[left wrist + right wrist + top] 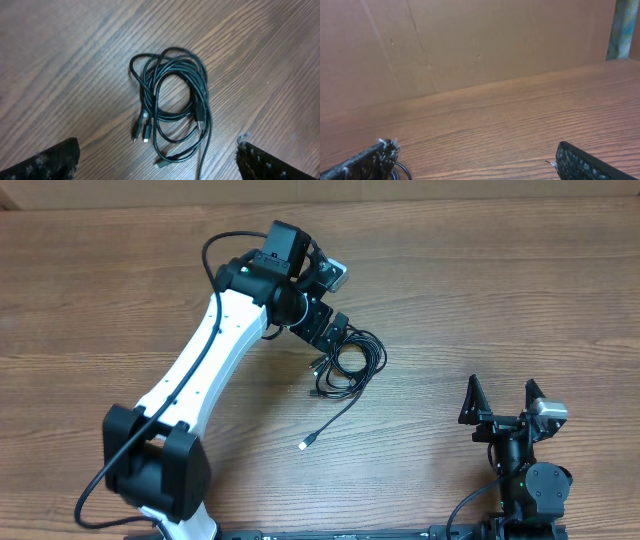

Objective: Untangle cables
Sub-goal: 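Move the left gripper forward over the black cable bundle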

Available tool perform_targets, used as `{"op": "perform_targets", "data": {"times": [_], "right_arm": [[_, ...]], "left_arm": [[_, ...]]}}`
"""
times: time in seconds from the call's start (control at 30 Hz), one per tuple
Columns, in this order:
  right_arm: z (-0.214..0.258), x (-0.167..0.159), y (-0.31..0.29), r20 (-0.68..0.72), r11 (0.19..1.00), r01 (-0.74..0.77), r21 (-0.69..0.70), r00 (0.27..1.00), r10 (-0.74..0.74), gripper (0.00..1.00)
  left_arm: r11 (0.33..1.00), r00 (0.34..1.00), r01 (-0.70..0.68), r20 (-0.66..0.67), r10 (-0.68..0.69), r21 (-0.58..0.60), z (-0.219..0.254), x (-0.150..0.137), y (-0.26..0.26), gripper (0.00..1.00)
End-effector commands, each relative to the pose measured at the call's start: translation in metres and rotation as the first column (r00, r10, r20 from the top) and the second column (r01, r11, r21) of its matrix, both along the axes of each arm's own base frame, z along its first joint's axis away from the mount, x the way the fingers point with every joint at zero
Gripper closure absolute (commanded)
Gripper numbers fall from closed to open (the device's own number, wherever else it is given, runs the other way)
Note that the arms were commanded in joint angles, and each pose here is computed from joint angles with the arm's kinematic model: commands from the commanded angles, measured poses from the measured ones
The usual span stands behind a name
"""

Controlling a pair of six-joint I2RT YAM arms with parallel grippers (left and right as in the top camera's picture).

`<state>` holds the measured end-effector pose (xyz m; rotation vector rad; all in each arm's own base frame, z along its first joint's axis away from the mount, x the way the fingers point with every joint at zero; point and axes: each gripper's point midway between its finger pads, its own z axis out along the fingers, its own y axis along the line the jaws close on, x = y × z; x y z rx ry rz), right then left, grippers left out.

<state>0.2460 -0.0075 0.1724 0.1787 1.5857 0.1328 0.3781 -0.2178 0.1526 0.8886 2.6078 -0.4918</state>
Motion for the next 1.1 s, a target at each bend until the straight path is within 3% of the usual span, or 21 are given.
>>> {"op": "perform_targets", "data": {"times": [0.0,0.2,0.3,0.4,0.73,1.07], "right_arm": [[-0.003,0.000,-0.002,0.000,1.000,0.014,0.003,1.000,-0.014,0.00],[-0.003,0.000,-0.002,0.000,1.000,0.014,0.003,1.000,-0.014,0.00],[-0.003,0.000,-0.002,0.000,1.000,0.014,0.003,1.000,-0.014,0.00],[-0.003,0.000,-0.002,0.000,1.000,0.014,0.003,1.000,-0.014,0.00],[-0.003,0.000,-0.002,0.000,1.000,0.014,0.003,1.000,-0.014,0.00],[-0.003,0.000,-0.002,-0.001,1.000,0.014,0.003,1.000,-0.014,0.00]], "left_arm": [[1.000,0.998,0.017,-0.061,-0.017,0.014,-0.022,0.000,-0.006,0.00],[0.999,0.994,0.018,-0.109,-0.014,0.042,-0.046,0.001,-0.007,0.00],[0.981,0.993,-0.089,-0.055,0.100,0.170,-0.053,0.011,0.006,0.00],[0.968,0.992,-0.130,0.021,0.128,0.213,-0.052,0.018,-0.002,0.00],[0.968,0.986,-0.145,0.109,0.124,0.205,-0.051,0.027,-0.029,0.00],[0.956,0.984,-0.176,0.038,0.172,0.235,-0.085,0.024,-0.030,0.03]]}}
